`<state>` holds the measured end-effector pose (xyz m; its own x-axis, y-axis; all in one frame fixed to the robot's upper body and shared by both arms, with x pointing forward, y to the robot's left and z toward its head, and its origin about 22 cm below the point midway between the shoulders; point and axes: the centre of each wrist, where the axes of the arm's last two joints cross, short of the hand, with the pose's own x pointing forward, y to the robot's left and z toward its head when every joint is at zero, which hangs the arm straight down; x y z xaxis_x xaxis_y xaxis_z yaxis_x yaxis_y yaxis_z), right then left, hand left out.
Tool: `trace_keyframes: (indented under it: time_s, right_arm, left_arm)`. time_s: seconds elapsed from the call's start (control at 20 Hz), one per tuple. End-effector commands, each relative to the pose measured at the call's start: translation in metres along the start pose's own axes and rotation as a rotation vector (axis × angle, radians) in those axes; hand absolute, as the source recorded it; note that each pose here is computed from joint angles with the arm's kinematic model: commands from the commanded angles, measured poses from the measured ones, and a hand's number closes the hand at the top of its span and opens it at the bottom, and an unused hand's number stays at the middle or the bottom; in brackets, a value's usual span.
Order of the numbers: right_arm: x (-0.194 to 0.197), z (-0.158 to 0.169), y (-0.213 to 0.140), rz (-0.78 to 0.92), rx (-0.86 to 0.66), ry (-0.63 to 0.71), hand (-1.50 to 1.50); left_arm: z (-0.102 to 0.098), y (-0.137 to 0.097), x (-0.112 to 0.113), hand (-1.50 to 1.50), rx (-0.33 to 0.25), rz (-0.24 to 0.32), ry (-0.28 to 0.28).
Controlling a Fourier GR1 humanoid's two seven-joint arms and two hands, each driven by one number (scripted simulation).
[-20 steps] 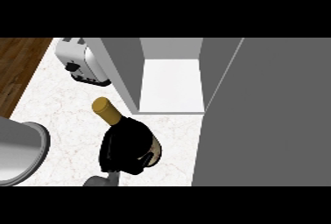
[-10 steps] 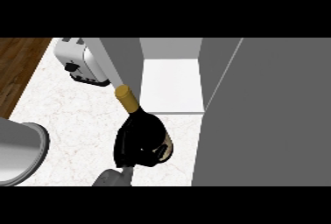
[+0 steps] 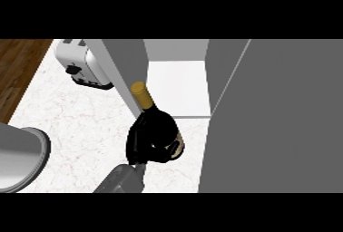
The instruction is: Pick up the wine, place it into the cabinet and close the cabinet
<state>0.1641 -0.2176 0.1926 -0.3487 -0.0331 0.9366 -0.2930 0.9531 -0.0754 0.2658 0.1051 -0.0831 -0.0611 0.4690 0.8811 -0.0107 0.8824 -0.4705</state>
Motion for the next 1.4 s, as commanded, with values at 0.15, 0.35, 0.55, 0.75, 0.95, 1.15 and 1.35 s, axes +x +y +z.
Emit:
trace_keyframes:
  time_s: [0.15, 0.35, 0.55, 0.75, 0.95, 1.15, 1.35]
  right_arm:
    - [0.003, 0.0, -0.001, -0.037, 0.015, -0.024, -1.5]
    - [-0.006, -0.006, -0.005, -0.015, 0.011, -0.025, -1.5]
    - [-0.009, -0.009, 0.005, -0.02, 0.035, -0.013, -1.5]
    - [-0.007, -0.017, 0.002, -0.038, 0.008, -0.04, -1.5]
    - [-0.014, 0.001, -0.009, -0.036, -0.001, -0.015, -1.5]
    - [-0.002, -0.014, -0.012, -0.015, 0.046, -0.031, -1.5]
    - [-0.014, -0.01, -0.011, -0.02, 0.006, -0.018, -1.5]
  left_arm:
    - [-0.036, -0.023, 0.011, 1.5, -0.01, -0.009, 0.003]
    - [-0.044, -0.021, 0.009, 1.5, 0.02, -0.036, -0.039]
    - [-0.073, -0.028, 0.017, 1.5, 0.032, -0.011, -0.002]
    - [-0.087, -0.028, 0.027, 1.5, 0.067, -0.01, -0.035]
    - [-0.093, -0.028, 0.026, 1.5, 0.065, -0.01, -0.057]
    - [-0.109, -0.037, 0.035, 1.5, 0.084, -0.015, -0.084]
    - [-0.129, -0.043, 0.057, 1.5, 0.072, -0.028, -0.036]
